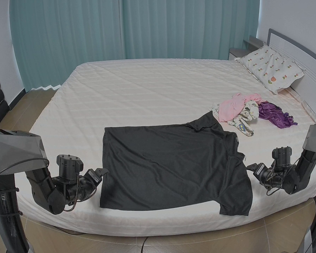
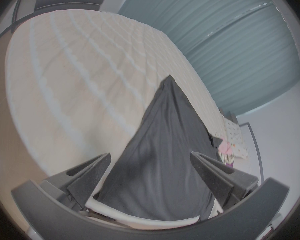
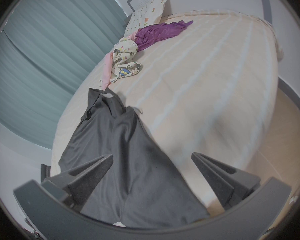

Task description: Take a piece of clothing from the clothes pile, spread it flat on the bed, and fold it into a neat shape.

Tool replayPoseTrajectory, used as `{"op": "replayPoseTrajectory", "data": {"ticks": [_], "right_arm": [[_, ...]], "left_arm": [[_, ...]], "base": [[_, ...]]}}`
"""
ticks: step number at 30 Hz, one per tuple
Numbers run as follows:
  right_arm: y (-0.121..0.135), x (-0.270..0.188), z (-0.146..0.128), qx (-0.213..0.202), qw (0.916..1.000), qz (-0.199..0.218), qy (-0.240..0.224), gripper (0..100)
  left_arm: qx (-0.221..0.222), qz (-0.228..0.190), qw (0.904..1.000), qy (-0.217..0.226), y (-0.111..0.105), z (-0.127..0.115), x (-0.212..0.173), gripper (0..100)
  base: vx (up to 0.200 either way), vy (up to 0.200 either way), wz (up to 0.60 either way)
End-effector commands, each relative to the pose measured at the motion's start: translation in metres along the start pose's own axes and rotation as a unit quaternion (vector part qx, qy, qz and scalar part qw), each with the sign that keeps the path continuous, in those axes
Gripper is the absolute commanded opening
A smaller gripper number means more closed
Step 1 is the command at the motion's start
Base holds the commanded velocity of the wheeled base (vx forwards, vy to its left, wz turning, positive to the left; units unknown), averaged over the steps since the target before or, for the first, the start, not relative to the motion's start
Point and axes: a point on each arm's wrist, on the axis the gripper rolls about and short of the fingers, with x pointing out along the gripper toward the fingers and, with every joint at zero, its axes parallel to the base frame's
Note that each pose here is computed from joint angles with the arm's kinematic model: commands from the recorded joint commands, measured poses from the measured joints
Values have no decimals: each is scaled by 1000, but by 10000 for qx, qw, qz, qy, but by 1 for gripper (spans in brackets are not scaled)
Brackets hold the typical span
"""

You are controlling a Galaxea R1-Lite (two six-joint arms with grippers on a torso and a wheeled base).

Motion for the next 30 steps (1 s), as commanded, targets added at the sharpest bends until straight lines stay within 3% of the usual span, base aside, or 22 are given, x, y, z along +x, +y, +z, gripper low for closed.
{"op": "replayPoseTrajectory", "data": {"ticks": [1,10,21,22,26,30], "right_arm": [[-5,-25,-27,206,9992,238,266,100],[-11,-25,-37,249,9987,275,346,100],[-13,-24,-40,235,9984,264,448,100],[-13,-24,-40,235,9984,264,448,100],[-19,-22,-45,83,9982,136,580,100],[-32,-14,-59,-497,9946,-73,911,100]], "left_arm": [[521,128,9979,366,13,-31,-8,100],[1421,749,9867,263,22,-64,2,100],[1633,662,9843,101,13,-67,21,100],[1633,662,9843,101,13,-67,21,0],[1852,875,9786,-176,14,-69,32,0],[1888,1104,9756,-165,23,-70,27,0]], "base": [[0,0,0],[0,0,0],[0,0,0],[0,0,0],[0,0,0],[0,0,0]]}}
